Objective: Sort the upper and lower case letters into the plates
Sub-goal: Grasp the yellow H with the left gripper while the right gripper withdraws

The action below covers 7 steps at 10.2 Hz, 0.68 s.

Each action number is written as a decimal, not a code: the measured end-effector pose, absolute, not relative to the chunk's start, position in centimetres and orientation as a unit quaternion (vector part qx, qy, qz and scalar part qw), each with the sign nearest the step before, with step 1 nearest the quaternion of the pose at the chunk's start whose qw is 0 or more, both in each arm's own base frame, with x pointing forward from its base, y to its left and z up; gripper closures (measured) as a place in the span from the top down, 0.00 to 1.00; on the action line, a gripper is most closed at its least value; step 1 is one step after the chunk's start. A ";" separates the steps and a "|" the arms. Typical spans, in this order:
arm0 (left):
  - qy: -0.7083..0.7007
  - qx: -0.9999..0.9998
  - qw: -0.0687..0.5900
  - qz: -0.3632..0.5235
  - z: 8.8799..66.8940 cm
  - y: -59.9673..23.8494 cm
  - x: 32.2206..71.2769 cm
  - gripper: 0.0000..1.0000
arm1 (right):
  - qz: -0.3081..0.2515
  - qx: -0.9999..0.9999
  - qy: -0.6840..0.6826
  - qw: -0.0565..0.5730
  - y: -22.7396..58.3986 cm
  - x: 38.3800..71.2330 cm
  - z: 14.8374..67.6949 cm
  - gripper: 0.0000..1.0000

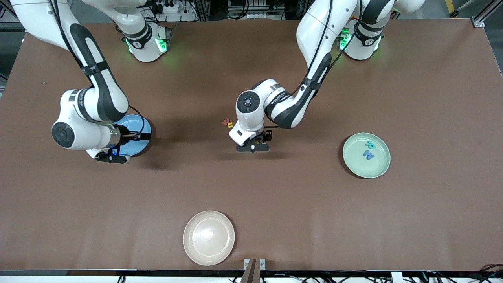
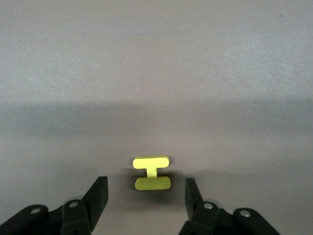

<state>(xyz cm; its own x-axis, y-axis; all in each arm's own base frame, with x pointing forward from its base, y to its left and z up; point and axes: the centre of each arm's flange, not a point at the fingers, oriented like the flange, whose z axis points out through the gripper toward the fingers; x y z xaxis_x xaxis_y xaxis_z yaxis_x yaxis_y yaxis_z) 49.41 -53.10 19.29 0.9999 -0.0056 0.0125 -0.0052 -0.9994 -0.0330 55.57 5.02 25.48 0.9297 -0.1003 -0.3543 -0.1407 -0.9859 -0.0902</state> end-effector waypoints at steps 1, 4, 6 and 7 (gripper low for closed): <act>0.003 -1.000 0.016 -0.007 19.2 -53.1 49.4 0.72 | 0.177 -0.981 0.064 0.055 5.9 55.5 25.5 1.00; 0.012 -1.000 0.017 -0.007 18.8 -52.9 49.5 0.72 | 0.175 -0.980 0.070 0.062 9.0 55.4 25.7 1.00; 0.017 -1.000 0.017 -0.007 18.6 -52.8 49.6 0.70 | 0.168 -0.979 0.093 0.062 12.3 55.1 25.9 1.00; 0.018 -1.000 0.018 -0.007 18.5 -52.7 49.7 0.69 | 0.169 -0.978 0.103 0.060 13.9 54.8 25.9 1.00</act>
<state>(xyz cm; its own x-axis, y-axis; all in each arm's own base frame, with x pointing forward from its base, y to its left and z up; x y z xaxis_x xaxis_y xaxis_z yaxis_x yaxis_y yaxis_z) 49.69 -52.72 18.46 0.9992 -0.0370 0.0128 -0.0365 -0.9987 -0.0356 54.79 13.90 25.86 0.9220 -0.1806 -0.3426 -0.2209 -0.9718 -0.0821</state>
